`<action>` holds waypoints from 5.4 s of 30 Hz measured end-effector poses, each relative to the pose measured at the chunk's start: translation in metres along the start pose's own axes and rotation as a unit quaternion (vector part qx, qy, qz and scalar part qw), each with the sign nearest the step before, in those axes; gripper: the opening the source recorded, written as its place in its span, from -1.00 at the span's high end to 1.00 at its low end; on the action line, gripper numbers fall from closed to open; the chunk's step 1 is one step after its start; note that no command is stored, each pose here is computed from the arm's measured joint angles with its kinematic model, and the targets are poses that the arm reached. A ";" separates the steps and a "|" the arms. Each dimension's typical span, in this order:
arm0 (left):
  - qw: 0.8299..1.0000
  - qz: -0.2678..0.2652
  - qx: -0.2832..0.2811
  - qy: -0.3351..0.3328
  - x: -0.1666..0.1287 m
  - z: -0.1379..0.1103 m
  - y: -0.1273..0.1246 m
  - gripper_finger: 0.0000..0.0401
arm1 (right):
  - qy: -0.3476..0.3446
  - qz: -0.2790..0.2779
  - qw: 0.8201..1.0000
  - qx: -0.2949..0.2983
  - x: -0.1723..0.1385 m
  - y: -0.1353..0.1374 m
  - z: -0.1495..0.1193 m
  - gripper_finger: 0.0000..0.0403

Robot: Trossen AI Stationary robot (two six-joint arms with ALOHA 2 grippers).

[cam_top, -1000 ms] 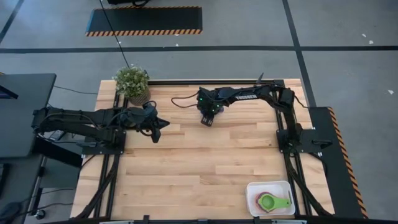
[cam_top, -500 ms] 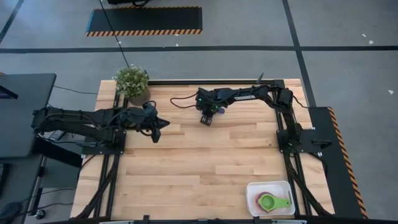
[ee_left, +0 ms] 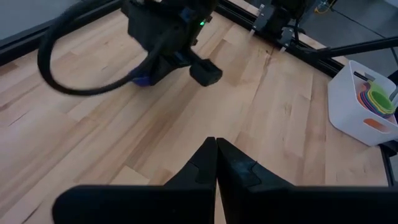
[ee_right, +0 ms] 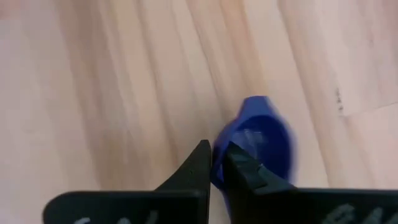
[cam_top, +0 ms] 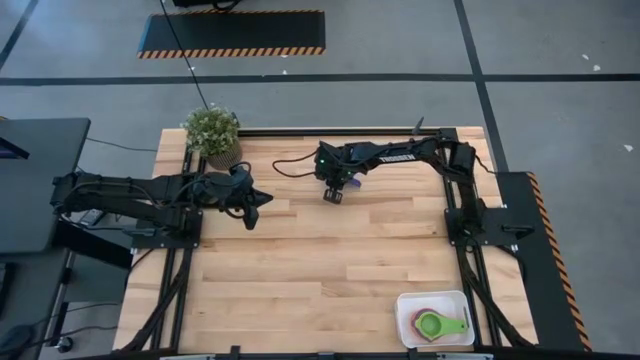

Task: Nest measuring cups in basket
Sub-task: Stack the dark blue measuring cup on top of the green measuring cup and put them into the white bin

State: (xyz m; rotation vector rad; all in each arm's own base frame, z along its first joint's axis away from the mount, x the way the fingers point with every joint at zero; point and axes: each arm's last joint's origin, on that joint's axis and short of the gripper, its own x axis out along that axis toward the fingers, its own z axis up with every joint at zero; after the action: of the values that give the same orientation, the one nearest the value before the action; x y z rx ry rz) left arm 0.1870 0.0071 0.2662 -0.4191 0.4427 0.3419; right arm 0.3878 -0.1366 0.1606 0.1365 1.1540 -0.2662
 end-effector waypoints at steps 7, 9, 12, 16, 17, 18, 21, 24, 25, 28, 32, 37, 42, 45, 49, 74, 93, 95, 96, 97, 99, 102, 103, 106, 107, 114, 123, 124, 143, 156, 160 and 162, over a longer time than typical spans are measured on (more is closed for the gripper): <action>1.000 0.000 0.000 0.000 0.000 0.000 0.000 0.93 | 0.007 -0.002 1.000 -0.022 -0.027 0.012 -0.001 0.90; 1.000 0.000 0.000 0.000 0.000 0.000 0.000 0.93 | 0.017 -0.019 0.999 -0.030 -0.035 0.016 -0.003 0.90; 1.000 0.000 0.000 0.000 0.000 0.000 0.000 0.93 | 0.027 -0.035 0.998 -0.043 -0.045 0.022 -0.006 0.90; 1.000 0.000 0.000 0.000 0.000 0.000 0.000 0.93 | 0.019 -0.035 0.998 -0.053 -0.057 0.029 -0.006 0.90; 1.000 0.000 0.000 0.000 0.000 0.000 0.000 0.93 | 0.015 -0.038 0.998 -0.055 -0.060 0.031 -0.005 0.90; 1.000 0.000 0.000 0.000 0.000 0.000 0.000 0.93 | 0.012 -0.045 0.997 -0.058 -0.064 0.033 -0.005 0.90; 1.000 0.000 0.001 0.000 0.000 0.000 0.000 0.93 | 0.009 -0.064 0.996 -0.064 -0.073 0.038 -0.006 0.90; 1.000 0.000 0.001 0.000 0.000 0.000 0.000 0.93 | 0.008 -0.063 0.996 -0.069 -0.085 0.044 -0.008 0.90; 1.000 0.000 0.001 0.000 0.000 0.000 0.000 0.93 | 0.008 -0.061 0.995 -0.074 -0.089 0.048 -0.010 0.90; 1.000 0.000 0.001 0.000 0.000 0.000 0.000 0.93 | 0.015 -0.059 0.994 -0.087 -0.106 0.060 -0.016 0.90; 1.000 0.000 0.000 0.000 0.000 0.000 0.000 0.93 | 0.027 -0.063 0.993 -0.101 -0.131 0.079 -0.029 0.90; 1.000 0.002 0.001 0.004 0.000 -0.001 0.000 0.93 | 0.018 -0.040 0.996 -0.073 -0.168 0.105 -0.047 0.90; 1.000 0.002 0.001 0.004 0.000 -0.001 0.000 0.93 | 0.018 -0.022 0.998 -0.047 -0.201 0.128 -0.071 0.90; 1.000 0.002 0.000 0.004 0.000 -0.001 0.000 0.93 | 0.024 -0.011 0.998 -0.053 -0.217 0.142 -0.087 0.90; 1.000 0.004 -0.015 0.008 0.000 -0.001 0.001 0.93 | 0.034 0.014 0.995 -0.089 -0.236 0.164 -0.110 0.90; 0.997 0.016 -0.072 0.026 0.000 -0.005 0.003 0.93 | 0.069 0.108 0.989 -0.078 -0.292 0.250 -0.219 0.90; 0.994 0.034 -0.085 0.051 -0.001 -0.011 0.006 0.93 | 0.094 0.116 0.987 0.053 -0.246 0.319 -0.234 0.90; 0.994 0.036 -0.084 0.055 -0.001 -0.011 0.006 0.93 | 0.107 0.104 0.987 0.057 -0.239 0.324 -0.239 0.90; 0.994 0.037 -0.084 0.056 -0.001 -0.012 0.006 0.93 | 0.114 0.100 0.987 0.060 -0.237 0.327 -0.242 0.90; 0.994 0.038 -0.083 0.057 -0.001 -0.012 0.006 0.93 | 0.118 0.095 0.986 0.064 -0.234 0.330 -0.245 0.90; 0.994 0.039 -0.082 0.059 -0.001 -0.012 0.007 0.93 | 0.127 0.086 0.986 0.068 -0.231 0.334 -0.251 0.90; 0.994 0.039 -0.082 0.060 -0.001 -0.012 0.007 0.93 | 0.132 0.072 0.985 0.087 -0.228 0.337 -0.257 0.90; 0.994 0.039 -0.082 0.060 -0.001 -0.012 0.007 0.93 | 0.134 0.069 0.984 0.092 -0.228 0.338 -0.260 0.90; 0.994 0.039 -0.083 0.060 -0.001 -0.012 0.007 0.93 | 0.138 0.063 0.984 0.089 -0.226 0.342 -0.268 0.90; 0.994 0.039 -0.083 0.060 -0.001 -0.012 0.007 0.93 | 0.140 0.061 0.985 0.085 -0.224 0.344 -0.270 0.90; 0.994 0.039 -0.087 0.059 -0.001 -0.012 0.007 0.93 | 0.149 0.063 0.985 0.063 -0.218 0.351 -0.278 0.90; 0.993 0.039 -0.099 0.058 -0.001 -0.012 0.006 0.93 | 0.141 0.063 0.987 0.036 -0.215 0.353 -0.279 0.90; 0.993 0.039 -0.100 0.058 -0.001 -0.012 0.006 0.93 | 0.140 0.064 0.987 0.035 -0.215 0.353 -0.278 0.90; 0.993 0.040 -0.099 0.059 -0.001 -0.012 0.007 0.93 | 0.141 0.103 0.985 0.011 -0.215 0.359 -0.273 0.61; 0.993 0.039 -0.094 0.059 -0.001 -0.012 0.007 0.93 | 0.175 0.153 0.972 0.026 -0.213 0.365 -0.264 0.50; 0.993 0.039 -0.094 0.059 -0.001 -0.012 0.007 0.93 | 0.202 0.190 0.961 0.021 -0.216 0.370 -0.266 0.51; 0.993 0.039 -0.094 0.059 -0.001 -0.012 0.007 0.93 | 0.202 0.178 0.963 0.032 -0.216 0.369 -0.268 0.51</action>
State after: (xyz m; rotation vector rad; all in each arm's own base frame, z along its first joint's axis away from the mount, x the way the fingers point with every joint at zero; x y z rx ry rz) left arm 0.1793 0.0069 0.2545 -0.6094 0.5455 0.4392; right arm 0.1716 0.3129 0.2400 0.4673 1.4984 0.0498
